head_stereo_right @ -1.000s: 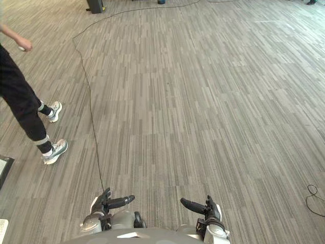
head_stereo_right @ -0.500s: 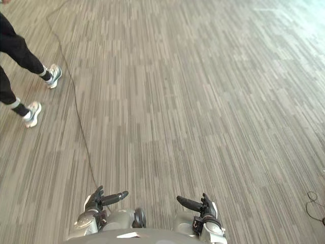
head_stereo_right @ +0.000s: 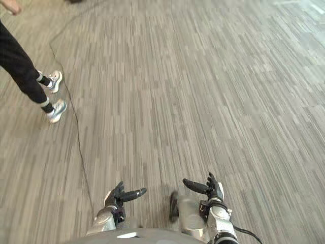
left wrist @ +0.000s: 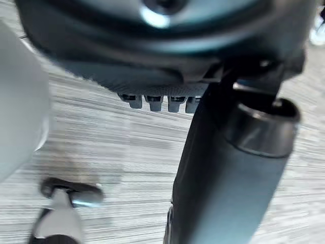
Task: Pick up cushions and gather them together orderly.
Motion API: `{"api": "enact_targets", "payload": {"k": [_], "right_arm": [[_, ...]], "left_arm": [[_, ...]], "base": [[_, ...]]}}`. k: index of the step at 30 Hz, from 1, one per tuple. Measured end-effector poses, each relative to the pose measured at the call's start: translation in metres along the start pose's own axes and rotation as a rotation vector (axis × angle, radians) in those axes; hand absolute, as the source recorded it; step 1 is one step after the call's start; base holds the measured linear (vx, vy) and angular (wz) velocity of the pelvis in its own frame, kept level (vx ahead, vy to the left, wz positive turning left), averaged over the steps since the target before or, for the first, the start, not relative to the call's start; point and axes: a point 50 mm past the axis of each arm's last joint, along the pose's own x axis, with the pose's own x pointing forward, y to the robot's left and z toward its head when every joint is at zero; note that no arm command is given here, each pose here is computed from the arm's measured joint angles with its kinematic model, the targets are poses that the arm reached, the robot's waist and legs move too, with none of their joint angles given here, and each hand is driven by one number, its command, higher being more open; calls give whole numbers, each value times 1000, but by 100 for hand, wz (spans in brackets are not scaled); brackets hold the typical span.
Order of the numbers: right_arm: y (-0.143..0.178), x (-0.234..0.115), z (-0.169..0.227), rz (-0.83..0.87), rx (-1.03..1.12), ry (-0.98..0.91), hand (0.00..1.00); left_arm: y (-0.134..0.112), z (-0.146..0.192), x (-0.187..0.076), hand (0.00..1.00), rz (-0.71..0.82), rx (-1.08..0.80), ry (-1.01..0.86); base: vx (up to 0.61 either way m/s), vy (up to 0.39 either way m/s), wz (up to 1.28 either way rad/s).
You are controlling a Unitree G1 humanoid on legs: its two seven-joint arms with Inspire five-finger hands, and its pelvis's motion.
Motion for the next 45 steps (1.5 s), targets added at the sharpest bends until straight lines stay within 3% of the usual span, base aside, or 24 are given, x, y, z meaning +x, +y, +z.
{"api": "enact_targets", "payload": {"k": [7, 12, 20, 23, 27, 36, 41, 45], "right_arm": [[5, -3, -16, 14, -5, 66, 100], [13, -11, -29, 19, 38, 94, 100], [25, -5, 11, 86, 28, -92, 100], [26, -2, 11, 97, -3, -76, 100], [11, 7, 21, 51, -4, -71, 100], [32, -3, -1, 108, -10, -2, 100], [14, -4, -12, 57, -26, 41, 100], [15, -11, -29, 45, 7, 89, 100]], "left_arm": [[-5, 12, 0, 100, -28, 6, -66], [6, 17, 3, 100, 3, 30, -68], [-3, -7, 1, 100, -29, 73, 41], [-3, -18, 0, 100, -43, 105, 88], [-24, -19, 1, 100, -88, 83, 106], [-5, 10, 1, 100, -16, -3, -54], [-7, 12, 1, 100, -19, -12, -74], [5, 11, 3, 100, 2, 23, -57]], "base": [[676, 114, -99], [687, 192, -66], [686, 70, -70], [694, -89, -41], [737, -131, -68], [535, -45, -98], [609, 181, -113], [694, 197, -68]]}}
